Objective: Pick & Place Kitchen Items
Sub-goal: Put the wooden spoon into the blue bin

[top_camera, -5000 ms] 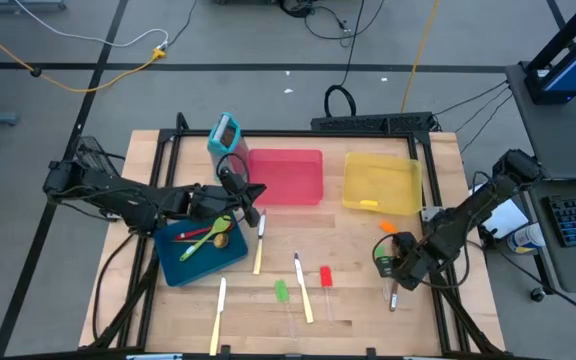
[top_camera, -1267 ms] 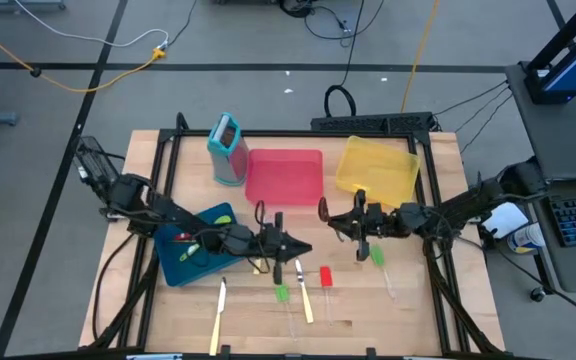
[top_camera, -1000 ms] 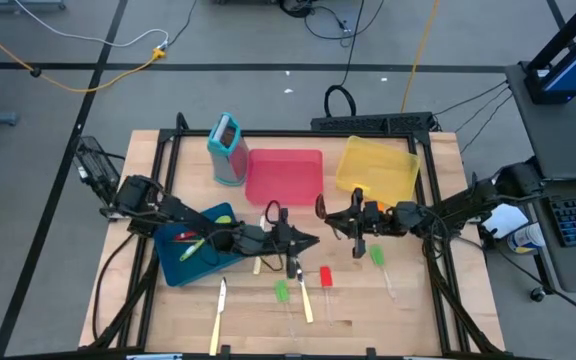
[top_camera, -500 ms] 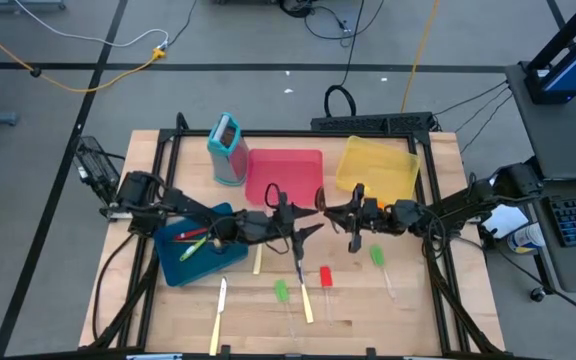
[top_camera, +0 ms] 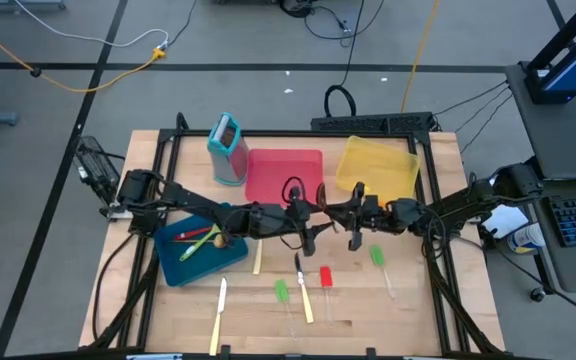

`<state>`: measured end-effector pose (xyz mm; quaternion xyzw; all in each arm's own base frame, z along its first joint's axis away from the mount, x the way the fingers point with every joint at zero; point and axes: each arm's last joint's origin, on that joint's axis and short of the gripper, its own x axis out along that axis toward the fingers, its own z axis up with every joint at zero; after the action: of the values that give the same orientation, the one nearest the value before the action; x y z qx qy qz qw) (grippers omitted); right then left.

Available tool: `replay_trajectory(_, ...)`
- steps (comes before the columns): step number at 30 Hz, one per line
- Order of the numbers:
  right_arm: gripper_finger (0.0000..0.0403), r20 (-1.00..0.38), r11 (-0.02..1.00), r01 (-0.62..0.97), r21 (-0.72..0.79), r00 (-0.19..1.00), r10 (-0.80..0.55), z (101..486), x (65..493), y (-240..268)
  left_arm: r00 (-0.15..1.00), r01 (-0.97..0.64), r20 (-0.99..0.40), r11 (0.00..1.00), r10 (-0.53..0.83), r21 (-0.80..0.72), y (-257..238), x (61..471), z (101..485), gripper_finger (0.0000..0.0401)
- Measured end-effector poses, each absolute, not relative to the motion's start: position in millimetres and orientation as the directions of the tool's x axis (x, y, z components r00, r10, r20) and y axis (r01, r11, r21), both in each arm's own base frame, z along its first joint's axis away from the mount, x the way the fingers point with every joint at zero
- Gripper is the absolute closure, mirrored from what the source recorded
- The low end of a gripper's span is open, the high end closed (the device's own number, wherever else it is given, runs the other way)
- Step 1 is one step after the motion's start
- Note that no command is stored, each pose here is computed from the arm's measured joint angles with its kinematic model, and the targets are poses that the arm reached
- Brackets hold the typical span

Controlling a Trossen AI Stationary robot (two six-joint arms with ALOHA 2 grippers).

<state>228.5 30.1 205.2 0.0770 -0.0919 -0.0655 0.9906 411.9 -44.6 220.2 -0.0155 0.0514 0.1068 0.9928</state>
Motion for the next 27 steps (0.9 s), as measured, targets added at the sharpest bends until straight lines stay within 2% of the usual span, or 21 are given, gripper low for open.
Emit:
replay_trajectory(7, 0.0372, 0.233, 0.98, 0.103, 0.172, 0.962, -0.143, 219.8, 235.2, 31.4, 0.972, -0.225, -0.072, 0.974, 0.223, -0.031, -40.4, 413.0, 224.1, 0.0199)
replay_trajectory(16, 0.0372, 0.171, 0.992, 0.091, 0.089, 0.98, -0.105, 226.2, 271.2, 38.3, 0.97, -0.236, -0.066, 0.971, 0.234, -0.034, -35.0, 412.2, 222.5, 0.0201)
replay_trajectory(19, 0.0371, 0.132, 0.987, 0.138, 0.083, 0.98, -0.148, 220.8, 272.3, 37.9, 0.964, -0.252, -0.091, 0.967, 0.249, -0.024, -39.4, 411.3, 219.4, 0.0219)
replay_trajectory(27, 0.0371, 0.096, 0.979, 0.187, 0.076, 0.976, -0.194, 218.0, 271.8, 36.8, 0.935, -0.33, -0.131, 0.944, 0.329, 0.012, -46.9, 408.7, 214.9, 0.0301)
